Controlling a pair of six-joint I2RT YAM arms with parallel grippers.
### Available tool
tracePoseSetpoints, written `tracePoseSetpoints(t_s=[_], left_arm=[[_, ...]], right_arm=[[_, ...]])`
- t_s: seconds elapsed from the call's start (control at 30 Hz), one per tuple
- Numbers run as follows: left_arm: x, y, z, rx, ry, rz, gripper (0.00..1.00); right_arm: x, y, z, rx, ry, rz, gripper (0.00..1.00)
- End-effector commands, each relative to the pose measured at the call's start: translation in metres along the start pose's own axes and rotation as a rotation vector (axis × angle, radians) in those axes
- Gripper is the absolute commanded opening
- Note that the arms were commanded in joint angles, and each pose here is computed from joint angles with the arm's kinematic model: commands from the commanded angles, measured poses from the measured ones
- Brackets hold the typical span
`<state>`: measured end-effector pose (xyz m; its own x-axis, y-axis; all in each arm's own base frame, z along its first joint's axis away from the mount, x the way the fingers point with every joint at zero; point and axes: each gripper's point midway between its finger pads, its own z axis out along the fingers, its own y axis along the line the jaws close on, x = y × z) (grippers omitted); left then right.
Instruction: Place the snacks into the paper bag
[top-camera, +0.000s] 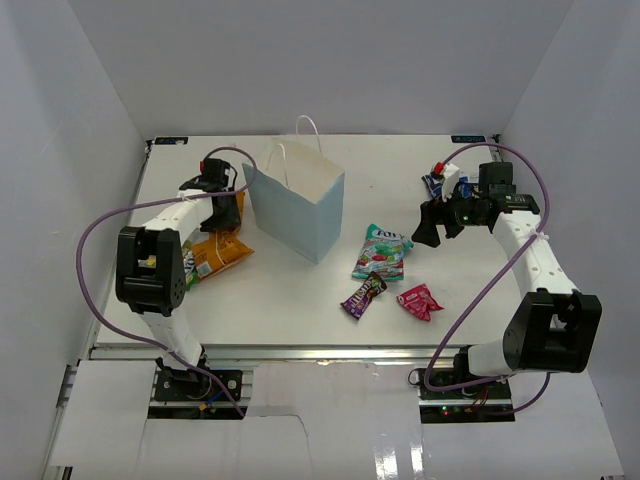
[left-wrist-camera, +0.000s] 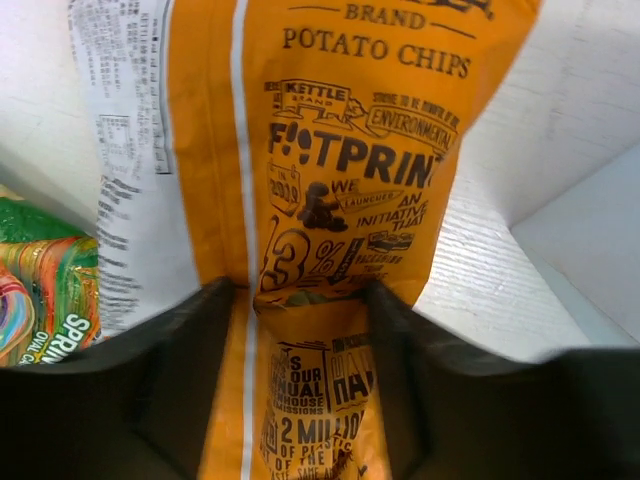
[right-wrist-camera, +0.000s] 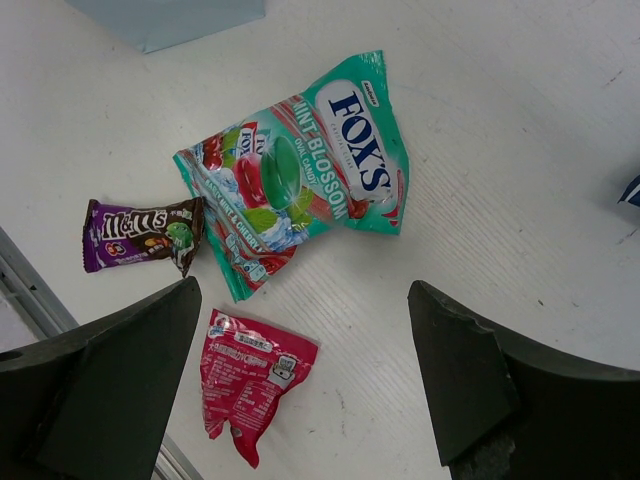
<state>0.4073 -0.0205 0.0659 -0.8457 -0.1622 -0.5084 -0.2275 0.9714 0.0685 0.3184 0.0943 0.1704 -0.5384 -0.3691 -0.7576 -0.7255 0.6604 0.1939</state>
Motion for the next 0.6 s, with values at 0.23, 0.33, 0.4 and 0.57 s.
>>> tracePoseSetpoints(t_s=[0.23,0.33,0.4,0.57], left_arm=[[0.007,0.024,-0.024,-0.075,-0.061,-0.052,0.22],[0.005,0.023,-0.036,-0.036,-0.083,-0.081,0.12],[-0.008,0.025,-0.054,0.000,-0.132,-0.131,0.06],[-0.044,0.029,-0.104,0.117,-0.264,-0.256,0.00]], right_arm=[[-0.009,0.003,-0.004,-0.014,-0.026,-0.008,0.90],[-0.009,0.002,-0.005,-0.011,-0.027,-0.010,0.90],[-0.008,0.002,-0.005,-0.010,-0.023,-0.009,0.90],[-0.009,0.002,-0.007,-0.002,-0.029,-0.020,0.90]])
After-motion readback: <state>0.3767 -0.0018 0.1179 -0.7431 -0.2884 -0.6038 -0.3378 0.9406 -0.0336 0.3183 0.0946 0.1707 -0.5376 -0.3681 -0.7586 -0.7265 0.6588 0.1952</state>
